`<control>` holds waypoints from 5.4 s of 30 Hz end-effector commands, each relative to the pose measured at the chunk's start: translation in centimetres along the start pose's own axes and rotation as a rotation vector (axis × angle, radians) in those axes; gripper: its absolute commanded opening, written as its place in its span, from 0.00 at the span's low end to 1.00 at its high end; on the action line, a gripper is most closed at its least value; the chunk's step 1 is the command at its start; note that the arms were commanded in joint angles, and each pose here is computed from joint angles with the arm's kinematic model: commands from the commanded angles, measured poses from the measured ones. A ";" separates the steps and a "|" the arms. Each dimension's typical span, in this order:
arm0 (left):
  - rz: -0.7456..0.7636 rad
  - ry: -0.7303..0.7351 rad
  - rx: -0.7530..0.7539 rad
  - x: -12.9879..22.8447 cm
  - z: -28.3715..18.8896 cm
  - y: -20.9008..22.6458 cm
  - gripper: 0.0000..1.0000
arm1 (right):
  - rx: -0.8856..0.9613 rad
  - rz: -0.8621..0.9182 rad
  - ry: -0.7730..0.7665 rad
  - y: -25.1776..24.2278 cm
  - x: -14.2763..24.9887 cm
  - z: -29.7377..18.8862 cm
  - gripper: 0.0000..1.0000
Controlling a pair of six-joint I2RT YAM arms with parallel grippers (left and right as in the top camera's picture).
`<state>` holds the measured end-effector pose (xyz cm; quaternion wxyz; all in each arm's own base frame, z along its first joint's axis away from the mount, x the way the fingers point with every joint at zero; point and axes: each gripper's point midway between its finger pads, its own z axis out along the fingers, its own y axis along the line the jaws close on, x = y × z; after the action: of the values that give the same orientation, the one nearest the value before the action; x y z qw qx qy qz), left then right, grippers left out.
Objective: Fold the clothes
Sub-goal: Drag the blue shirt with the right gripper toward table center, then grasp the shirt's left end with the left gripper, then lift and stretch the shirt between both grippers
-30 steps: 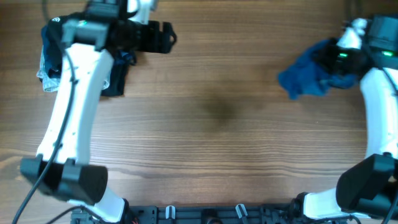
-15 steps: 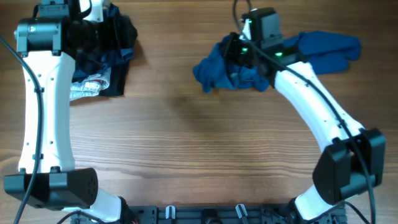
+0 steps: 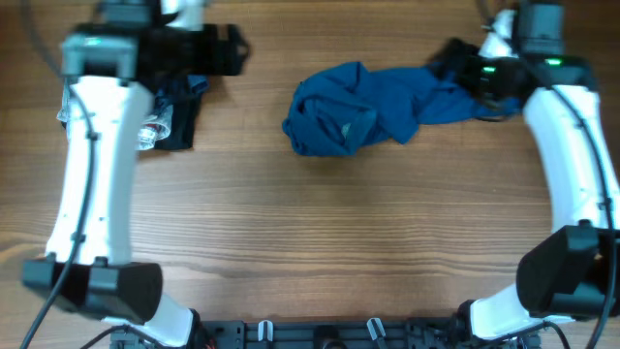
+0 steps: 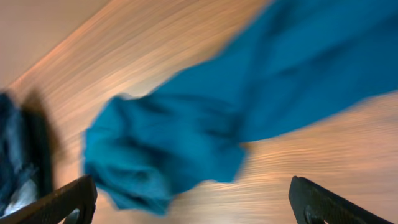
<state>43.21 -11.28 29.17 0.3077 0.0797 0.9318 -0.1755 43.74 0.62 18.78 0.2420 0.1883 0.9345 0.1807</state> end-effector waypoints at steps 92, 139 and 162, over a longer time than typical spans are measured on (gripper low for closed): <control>0.420 0.021 -0.327 3.3 1.4 -9.5 0.04 | 0.227 0.123 -0.103 -15.9 -5.3 3.8 0.93; 0.374 -0.007 -0.353 2.5 1.2 -8.6 0.04 | 0.318 0.000 -0.176 -17.3 -8.1 0.5 0.25; 0.083 -0.741 -0.300 -4.7 -27.8 -6.9 0.04 | 0.199 -0.218 -0.754 -0.9 -9.3 -31.3 0.04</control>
<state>33.01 -9.85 51.23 0.5941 0.0399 0.8027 -0.0345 37.62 -12.61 43.98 0.5345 0.1733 0.8272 0.0025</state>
